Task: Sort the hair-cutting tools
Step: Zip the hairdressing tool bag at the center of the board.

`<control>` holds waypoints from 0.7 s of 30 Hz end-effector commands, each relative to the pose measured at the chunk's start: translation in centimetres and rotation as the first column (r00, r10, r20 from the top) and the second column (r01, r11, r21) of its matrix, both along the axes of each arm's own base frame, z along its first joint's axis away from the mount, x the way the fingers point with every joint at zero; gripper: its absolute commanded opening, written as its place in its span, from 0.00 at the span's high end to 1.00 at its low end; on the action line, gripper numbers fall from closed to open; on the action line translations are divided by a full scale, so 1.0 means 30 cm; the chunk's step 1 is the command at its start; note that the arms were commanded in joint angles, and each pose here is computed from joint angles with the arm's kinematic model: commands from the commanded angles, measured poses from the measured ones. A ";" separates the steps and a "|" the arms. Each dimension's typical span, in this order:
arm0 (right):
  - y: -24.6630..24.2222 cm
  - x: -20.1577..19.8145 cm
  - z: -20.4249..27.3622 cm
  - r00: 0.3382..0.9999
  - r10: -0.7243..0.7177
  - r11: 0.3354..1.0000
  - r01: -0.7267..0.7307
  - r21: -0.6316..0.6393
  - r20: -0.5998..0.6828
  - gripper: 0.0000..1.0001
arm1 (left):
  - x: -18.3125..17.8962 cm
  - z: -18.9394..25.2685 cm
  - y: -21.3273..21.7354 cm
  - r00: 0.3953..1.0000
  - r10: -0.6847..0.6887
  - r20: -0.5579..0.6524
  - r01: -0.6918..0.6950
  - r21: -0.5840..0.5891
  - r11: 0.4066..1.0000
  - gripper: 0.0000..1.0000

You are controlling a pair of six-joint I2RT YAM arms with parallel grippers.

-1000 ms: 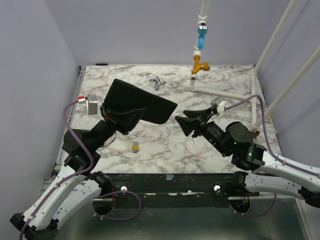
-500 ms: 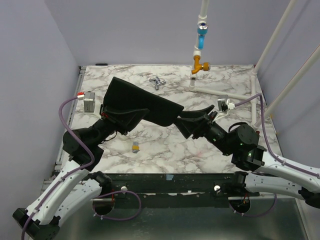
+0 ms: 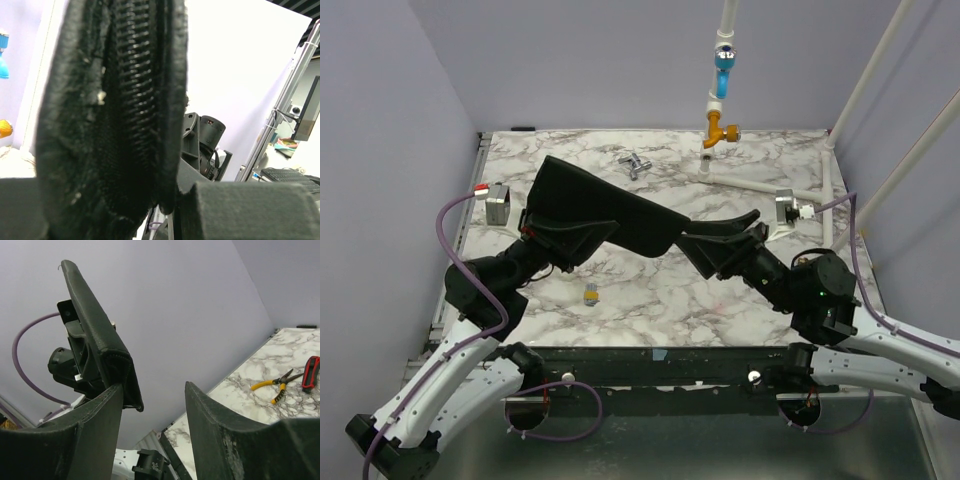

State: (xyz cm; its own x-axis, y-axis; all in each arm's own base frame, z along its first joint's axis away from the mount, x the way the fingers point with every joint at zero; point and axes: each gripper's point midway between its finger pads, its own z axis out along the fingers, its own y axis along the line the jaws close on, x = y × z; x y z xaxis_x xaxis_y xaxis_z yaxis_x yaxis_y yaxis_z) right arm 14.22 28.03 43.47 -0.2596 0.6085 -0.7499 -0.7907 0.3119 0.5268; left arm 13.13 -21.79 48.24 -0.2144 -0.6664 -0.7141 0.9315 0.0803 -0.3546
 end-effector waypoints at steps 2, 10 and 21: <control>0.074 -0.027 0.004 0.996 0.088 0.996 -0.088 -0.029 0.002 0.44 | -0.056 0.068 0.016 0.996 -0.045 0.078 0.048 -0.046 0.998 1.00; 0.145 -0.043 -0.049 0.987 0.159 0.983 -0.161 -0.089 -0.033 0.46 | -0.056 0.074 0.020 0.996 -0.041 0.083 0.046 -0.058 0.997 1.00; 0.105 0.051 -0.320 0.998 -0.025 0.904 -0.003 -0.428 -0.059 0.54 | -0.050 0.129 0.067 0.973 0.125 0.192 -0.121 -0.031 0.992 1.00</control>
State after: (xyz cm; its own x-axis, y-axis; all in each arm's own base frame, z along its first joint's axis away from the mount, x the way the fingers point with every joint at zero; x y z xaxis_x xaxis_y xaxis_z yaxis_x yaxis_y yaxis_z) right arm 14.01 31.95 39.32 -0.3462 0.4250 -0.8364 -0.7972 0.3367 0.5010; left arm 13.16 -22.14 47.45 -0.2002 -0.6343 -0.7467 0.9367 0.0995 -0.3357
